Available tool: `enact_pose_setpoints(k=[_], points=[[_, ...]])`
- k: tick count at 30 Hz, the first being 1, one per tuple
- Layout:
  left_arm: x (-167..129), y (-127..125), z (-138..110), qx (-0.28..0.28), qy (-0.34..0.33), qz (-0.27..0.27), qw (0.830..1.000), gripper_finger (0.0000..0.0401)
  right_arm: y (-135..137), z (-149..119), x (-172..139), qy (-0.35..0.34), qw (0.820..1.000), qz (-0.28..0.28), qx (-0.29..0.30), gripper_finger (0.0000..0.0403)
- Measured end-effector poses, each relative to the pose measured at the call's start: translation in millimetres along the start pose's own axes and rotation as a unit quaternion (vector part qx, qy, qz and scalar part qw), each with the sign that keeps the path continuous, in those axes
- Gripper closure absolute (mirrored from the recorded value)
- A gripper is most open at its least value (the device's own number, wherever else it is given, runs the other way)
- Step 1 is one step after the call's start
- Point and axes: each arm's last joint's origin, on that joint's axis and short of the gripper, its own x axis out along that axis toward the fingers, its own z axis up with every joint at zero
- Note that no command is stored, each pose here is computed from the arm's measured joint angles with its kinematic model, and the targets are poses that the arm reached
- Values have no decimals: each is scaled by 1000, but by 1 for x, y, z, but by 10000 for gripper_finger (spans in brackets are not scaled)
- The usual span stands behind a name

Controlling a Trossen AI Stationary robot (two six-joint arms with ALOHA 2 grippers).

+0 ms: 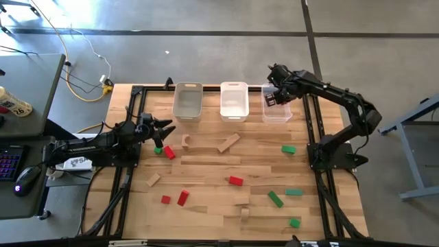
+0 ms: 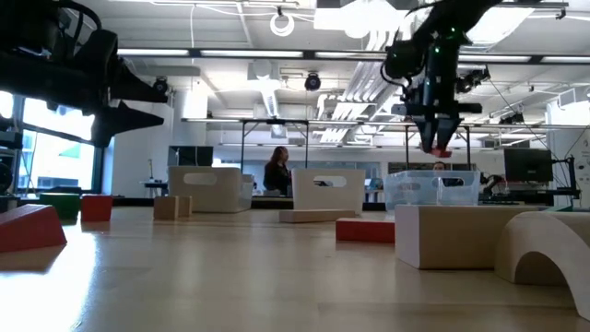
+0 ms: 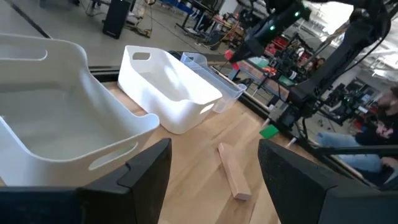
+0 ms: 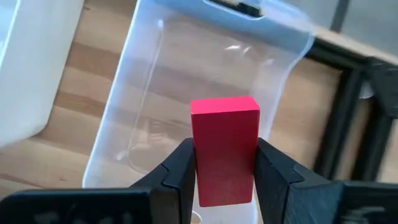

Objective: Sort & place blocks by color
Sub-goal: Put the red block into the transparent bin

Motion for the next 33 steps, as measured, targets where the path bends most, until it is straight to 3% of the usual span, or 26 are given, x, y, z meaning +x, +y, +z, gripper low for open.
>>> enact_pose_setpoints(k=[15,25,33], points=[[0,0,0,-30,0,0,1000,174,-2,-29,54,35,996,69,35,300],[0,0,0,-50,1,-2,999,174,-2,-32,61,24,996,78,35,298],[0,-4,6,-102,-24,-26,994,174,-1,-31,61,17,996,81,31,239]])
